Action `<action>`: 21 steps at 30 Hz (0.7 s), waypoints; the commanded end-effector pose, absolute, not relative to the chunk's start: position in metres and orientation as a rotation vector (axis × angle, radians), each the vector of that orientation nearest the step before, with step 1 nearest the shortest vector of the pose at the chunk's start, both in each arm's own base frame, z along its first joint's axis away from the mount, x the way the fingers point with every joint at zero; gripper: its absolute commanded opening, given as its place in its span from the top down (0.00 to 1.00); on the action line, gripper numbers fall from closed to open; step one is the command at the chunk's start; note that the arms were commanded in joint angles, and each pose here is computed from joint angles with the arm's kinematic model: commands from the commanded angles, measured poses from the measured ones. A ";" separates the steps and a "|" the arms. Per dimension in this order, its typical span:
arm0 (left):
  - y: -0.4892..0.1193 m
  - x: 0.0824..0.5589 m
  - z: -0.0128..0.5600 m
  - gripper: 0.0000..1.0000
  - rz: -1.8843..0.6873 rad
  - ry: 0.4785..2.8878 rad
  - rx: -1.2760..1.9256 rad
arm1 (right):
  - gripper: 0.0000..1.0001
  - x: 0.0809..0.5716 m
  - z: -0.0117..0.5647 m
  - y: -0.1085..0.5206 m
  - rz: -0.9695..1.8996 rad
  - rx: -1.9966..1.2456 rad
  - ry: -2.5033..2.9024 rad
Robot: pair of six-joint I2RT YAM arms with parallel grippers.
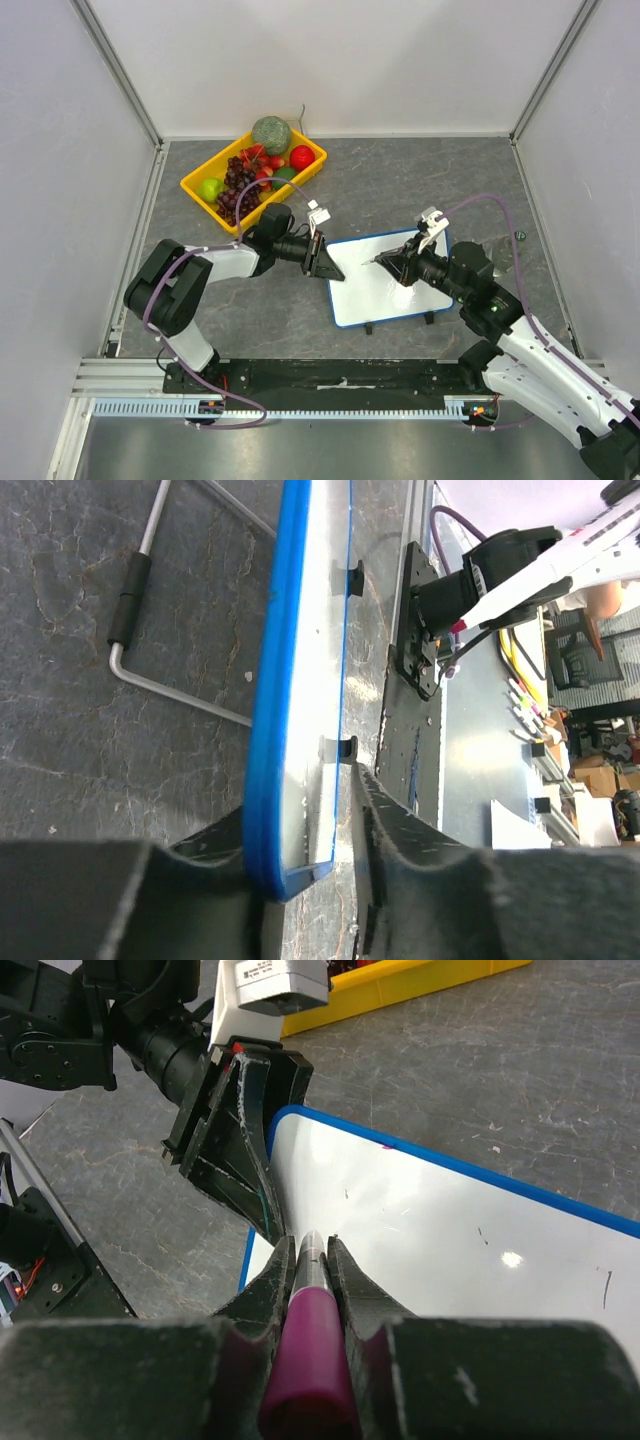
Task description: Write a sentence on the whiteboard
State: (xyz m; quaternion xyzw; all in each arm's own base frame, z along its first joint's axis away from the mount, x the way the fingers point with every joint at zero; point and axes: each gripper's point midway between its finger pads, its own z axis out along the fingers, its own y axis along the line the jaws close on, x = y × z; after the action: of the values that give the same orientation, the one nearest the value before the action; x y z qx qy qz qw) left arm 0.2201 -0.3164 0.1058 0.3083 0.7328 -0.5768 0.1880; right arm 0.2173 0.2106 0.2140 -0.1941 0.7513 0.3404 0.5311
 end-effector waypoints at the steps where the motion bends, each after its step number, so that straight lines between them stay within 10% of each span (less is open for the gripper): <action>1: -0.314 0.217 0.107 0.60 -1.610 2.023 0.906 | 1.00 0.225 0.248 0.215 0.796 -0.450 1.672; 11: -0.299 0.220 0.127 0.33 -1.463 2.013 0.702 | 1.00 0.222 0.249 0.224 0.783 -0.456 1.647; 21: -0.292 0.228 0.129 0.31 -1.418 1.985 0.562 | 1.00 0.223 0.260 0.218 0.705 -0.371 1.603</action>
State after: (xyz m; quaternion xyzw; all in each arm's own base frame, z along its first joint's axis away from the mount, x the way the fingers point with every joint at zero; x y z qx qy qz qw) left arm 0.2147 -0.2924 0.1217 0.2404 0.7568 -0.5385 0.2820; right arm 0.2121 0.2244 0.2391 -0.1906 0.7179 0.3251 0.5853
